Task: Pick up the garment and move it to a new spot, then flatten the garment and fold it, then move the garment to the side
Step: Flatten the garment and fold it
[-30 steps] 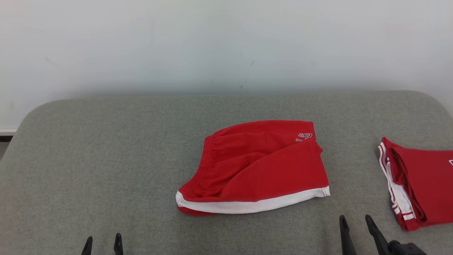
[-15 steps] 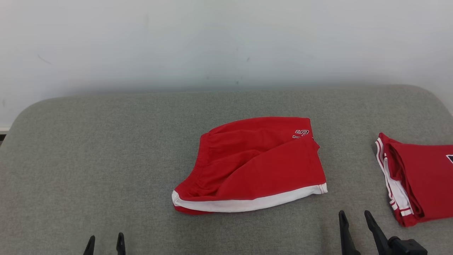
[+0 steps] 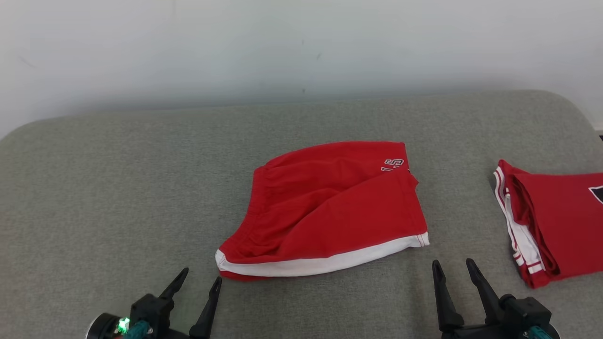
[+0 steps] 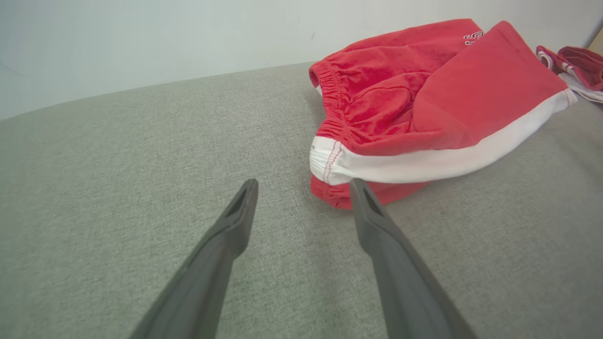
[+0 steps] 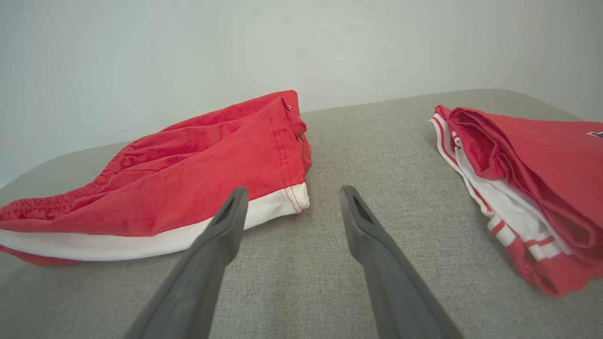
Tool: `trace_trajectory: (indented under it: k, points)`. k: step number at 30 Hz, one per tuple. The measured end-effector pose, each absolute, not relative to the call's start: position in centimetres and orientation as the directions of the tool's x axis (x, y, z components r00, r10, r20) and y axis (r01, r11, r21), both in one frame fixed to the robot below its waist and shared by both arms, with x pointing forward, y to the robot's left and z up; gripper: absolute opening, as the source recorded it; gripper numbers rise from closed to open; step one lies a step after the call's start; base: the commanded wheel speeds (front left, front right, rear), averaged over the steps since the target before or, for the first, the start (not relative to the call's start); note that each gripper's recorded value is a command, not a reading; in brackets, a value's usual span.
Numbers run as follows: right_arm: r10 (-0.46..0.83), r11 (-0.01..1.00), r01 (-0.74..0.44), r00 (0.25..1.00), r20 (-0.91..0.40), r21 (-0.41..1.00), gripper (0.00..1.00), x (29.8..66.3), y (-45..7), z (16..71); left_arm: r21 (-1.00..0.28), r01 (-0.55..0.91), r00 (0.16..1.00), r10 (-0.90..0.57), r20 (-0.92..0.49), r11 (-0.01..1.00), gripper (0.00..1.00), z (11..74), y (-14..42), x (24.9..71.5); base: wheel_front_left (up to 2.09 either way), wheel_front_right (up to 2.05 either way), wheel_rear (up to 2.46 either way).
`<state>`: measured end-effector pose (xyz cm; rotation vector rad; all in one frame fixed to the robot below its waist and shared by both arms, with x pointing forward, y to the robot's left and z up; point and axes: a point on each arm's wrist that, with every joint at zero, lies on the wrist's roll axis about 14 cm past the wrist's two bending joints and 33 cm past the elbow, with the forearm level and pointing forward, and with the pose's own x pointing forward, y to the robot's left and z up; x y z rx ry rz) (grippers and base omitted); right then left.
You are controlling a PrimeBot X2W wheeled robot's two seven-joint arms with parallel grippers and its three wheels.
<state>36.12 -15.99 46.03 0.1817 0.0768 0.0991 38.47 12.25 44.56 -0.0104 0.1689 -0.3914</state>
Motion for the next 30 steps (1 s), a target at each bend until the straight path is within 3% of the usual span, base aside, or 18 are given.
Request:
trace_trajectory:
  k: [9,20,21,22,23,25,26,27,30]
  points:
    - [0.072,0.98,-0.057,0.995,-0.073,0.192,1.0,36.2,-17.0,45.7,-0.049,0.447,0.863,-0.445,-0.237,0.893,1.0,43.0,11.0,40.6,0.0,0.0,0.0]
    - [0.044,0.98,-0.028,0.996,-0.078,0.198,1.0,35.8,-17.8,45.5,-0.068,0.475,0.849,-0.477,-0.229,0.877,1.0,43.0,10.0,41.6,0.0,0.0,0.0]
    - [0.045,0.98,-0.029,0.996,-0.078,0.198,1.0,35.8,-17.8,45.4,-0.069,0.475,0.85,-0.478,-0.222,0.877,0.93,43.2,9.9,41.7,0.0,0.0,0.0]
    - [0.045,0.98,-0.029,0.996,-0.078,0.198,1.0,35.8,-17.8,45.4,-0.071,0.475,0.85,-0.479,-0.22,0.877,0.71,43.2,9.9,41.8,0.0,0.0,0.0]
    - [0.046,0.98,-0.03,0.996,-0.079,0.199,1.0,35.8,-17.7,45.4,-0.073,0.475,0.85,-0.479,-0.221,0.877,0.43,43.2,9.9,41.8,0.0,0.0,0.0]
    - [0.048,0.979,-0.031,0.996,-0.08,0.2,1.0,35.9,-17.7,45.4,-0.077,0.474,0.849,-0.479,-0.223,0.877,0.18,43.1,9.9,41.7,0.0,0.0,0.0]
    - [0.048,0.979,-0.031,0.996,-0.081,0.201,1.0,35.9,-17.7,45.3,-0.078,0.473,0.85,-0.478,-0.222,0.878,0.13,43.1,9.9,41.8,0.0,0.0,0.0]
    - [0.049,0.979,-0.032,0.995,-0.082,0.201,1.0,35.9,-17.6,45.3,-0.079,0.472,0.851,-0.477,-0.218,0.878,0.0,43.2,9.9,41.9,0.0,0.0,0.0]
    - [0.053,0.979,-0.036,0.995,-0.084,0.201,1.0,36.0,-17.5,45.2,-0.081,0.472,0.853,-0.478,-0.21,0.878,0.0,43.4,9.9,42.1,0.0,0.0,0.0]
